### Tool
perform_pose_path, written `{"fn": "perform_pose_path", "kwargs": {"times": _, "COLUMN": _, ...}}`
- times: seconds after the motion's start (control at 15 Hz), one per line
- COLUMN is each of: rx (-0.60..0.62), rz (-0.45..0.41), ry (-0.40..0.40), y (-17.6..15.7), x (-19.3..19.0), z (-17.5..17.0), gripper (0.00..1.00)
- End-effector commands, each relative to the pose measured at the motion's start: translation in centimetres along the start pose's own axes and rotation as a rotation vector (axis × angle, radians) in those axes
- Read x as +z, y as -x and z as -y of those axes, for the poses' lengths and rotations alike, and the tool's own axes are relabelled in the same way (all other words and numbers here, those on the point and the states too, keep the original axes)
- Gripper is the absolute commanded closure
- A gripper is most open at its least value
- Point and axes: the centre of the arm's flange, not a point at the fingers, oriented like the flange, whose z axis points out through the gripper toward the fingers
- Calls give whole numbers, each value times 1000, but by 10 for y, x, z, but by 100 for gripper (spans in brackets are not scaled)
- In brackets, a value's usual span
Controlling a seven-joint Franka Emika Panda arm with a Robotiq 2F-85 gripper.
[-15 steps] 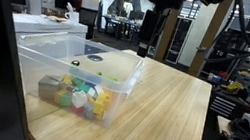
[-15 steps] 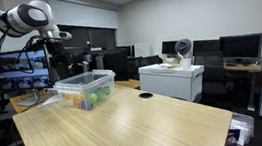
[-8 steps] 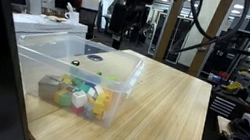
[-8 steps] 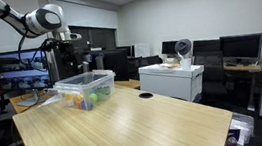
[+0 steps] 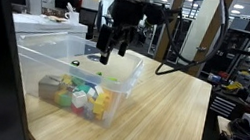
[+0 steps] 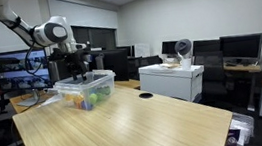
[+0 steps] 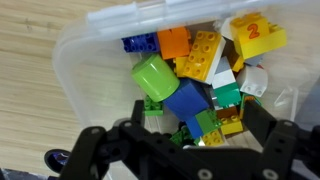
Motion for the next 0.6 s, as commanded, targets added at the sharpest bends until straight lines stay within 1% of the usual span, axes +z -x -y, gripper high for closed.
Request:
{"fn": "perform_pose_path", "kwargs": {"times": 0.0, "rx": 8, "rz": -12, "ry": -9, "y": 1, "x": 39, "z": -2, "gripper": 0}}
{"fn": "perform_pose_path", "kwargs": {"times": 0.2, "rx": 3, "rz": -19, "ry": -22, "y": -5, "x": 61, "z": -2, "gripper": 0}}
{"fn": "perform_pose_path", "kwargs": {"times": 0.53, "rx": -12, "rz": -43, "ry": -30, "y": -18, "x": 72, "z": 4, "gripper": 0}}
